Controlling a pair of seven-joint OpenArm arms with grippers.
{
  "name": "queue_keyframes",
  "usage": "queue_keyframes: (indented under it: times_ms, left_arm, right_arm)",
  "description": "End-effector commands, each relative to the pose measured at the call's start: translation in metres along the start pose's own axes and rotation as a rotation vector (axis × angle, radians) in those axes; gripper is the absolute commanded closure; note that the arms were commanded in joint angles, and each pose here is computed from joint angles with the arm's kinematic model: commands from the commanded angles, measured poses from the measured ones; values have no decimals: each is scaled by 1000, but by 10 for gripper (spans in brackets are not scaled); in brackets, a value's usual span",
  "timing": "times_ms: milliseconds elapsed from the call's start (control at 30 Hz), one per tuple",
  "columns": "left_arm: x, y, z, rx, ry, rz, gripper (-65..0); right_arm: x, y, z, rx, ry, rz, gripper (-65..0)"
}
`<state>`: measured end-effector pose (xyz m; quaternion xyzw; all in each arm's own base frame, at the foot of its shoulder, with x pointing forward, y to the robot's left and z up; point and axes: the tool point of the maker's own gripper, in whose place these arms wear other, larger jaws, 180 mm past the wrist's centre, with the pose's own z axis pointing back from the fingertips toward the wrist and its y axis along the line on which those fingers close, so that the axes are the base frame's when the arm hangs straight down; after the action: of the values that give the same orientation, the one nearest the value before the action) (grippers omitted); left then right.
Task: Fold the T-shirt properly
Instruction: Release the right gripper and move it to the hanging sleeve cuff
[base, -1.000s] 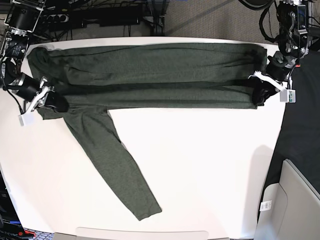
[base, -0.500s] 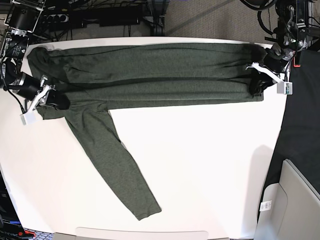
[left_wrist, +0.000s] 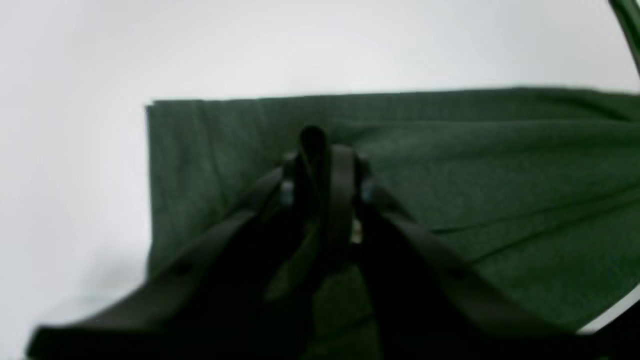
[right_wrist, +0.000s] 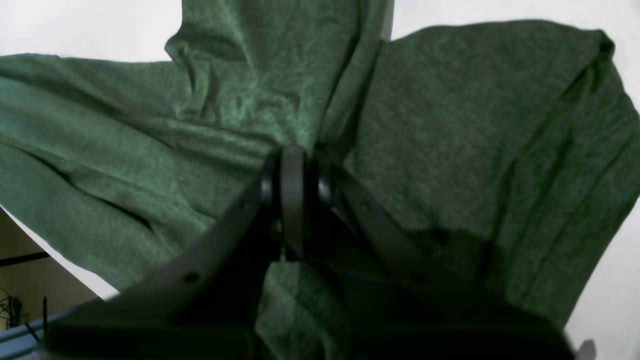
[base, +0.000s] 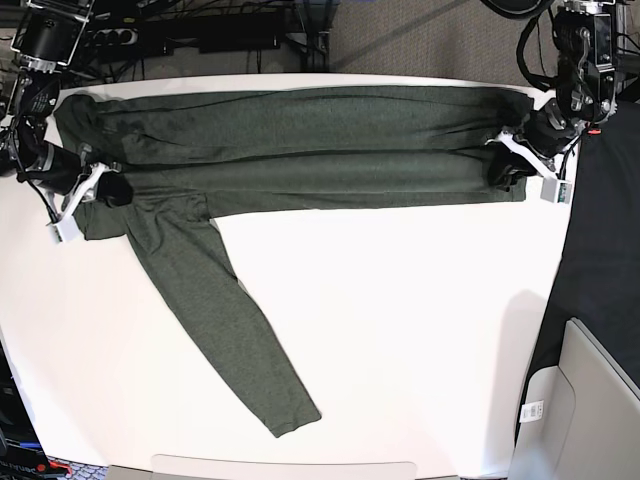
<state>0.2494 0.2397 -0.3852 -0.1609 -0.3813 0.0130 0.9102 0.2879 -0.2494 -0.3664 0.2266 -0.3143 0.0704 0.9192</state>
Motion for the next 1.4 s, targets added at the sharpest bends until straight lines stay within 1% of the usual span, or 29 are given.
queue_keyframes:
  times_ms: [0,167,200,233,300,367,433,500,533,600,700,867,967,1000,1033,1133,1300,1367]
  left_arm:
    - [11,3,4,3,-25,-19,-135]
    - [13,3,4,3,-30,-19,-182]
    - [14,3,4,5,-31,-19,-187]
    - [14,3,4,5,-31,-19,-192]
    - [14,3,4,5,-32,-19,-197]
    - [15,3,4,4,-39,-19,-197]
    - [19,3,4,4,-62,-19,-197]
    - [22,3,4,4,-77,-19,-197]
    - [22,3,4,4,-79,-19,-197]
    - [22,3,4,4,-79,-19,-197]
    - [21,3,5,5,-77,-18,-197]
    - [21,3,5,5,-77,-18,-197]
    - [21,2,4,2,-77,-16,-197]
    - [21,2,4,2,-77,-16,-197]
    - [19,0,3,-2,-79,-8,-197]
    - [17,-4,1,-9,-82,9,-197]
    - [16,-5,0,-11,-84,14,-197]
    - [16,-5,0,-11,-84,14,-197]
  right_arm:
    - [19,-4,9,-13,-49,32,-7]
    - [20,-4,10,-13,-50,32,-7]
    - [20,-4,9,-12,-52,31,-12]
    - [20,-4,9,-12,-52,31,-30]
    - [20,-4,10,-13,-53,31,-98]
    - [21,-4,9,-13,-58,13,-191]
    - [21,-3,6,-16,-70,-56,-280]
    - [22,-4,7,-16,-95,-108,-350]
    - [24,-5,9,-11,-111,-123,-374]
    - [27,-4,10,1,-148,-151,-382]
    - [37,-12,22,-11,-216,-182,-382]
    - [89,-14,32,-19,-339,-141,-382]
    - [119,-10,30,-22,-403,-116,-383]
    - [126,-10,27,-34,-410,-106,-383]
    - [135,-9,23,-49,-411,-92,-383]
    - [160,-1,-4,-63,-387,-55,-383]
    - [190,18,-57,-75,-352,2,-383]
    - [201,25,-71,-78,-362,27,-383]
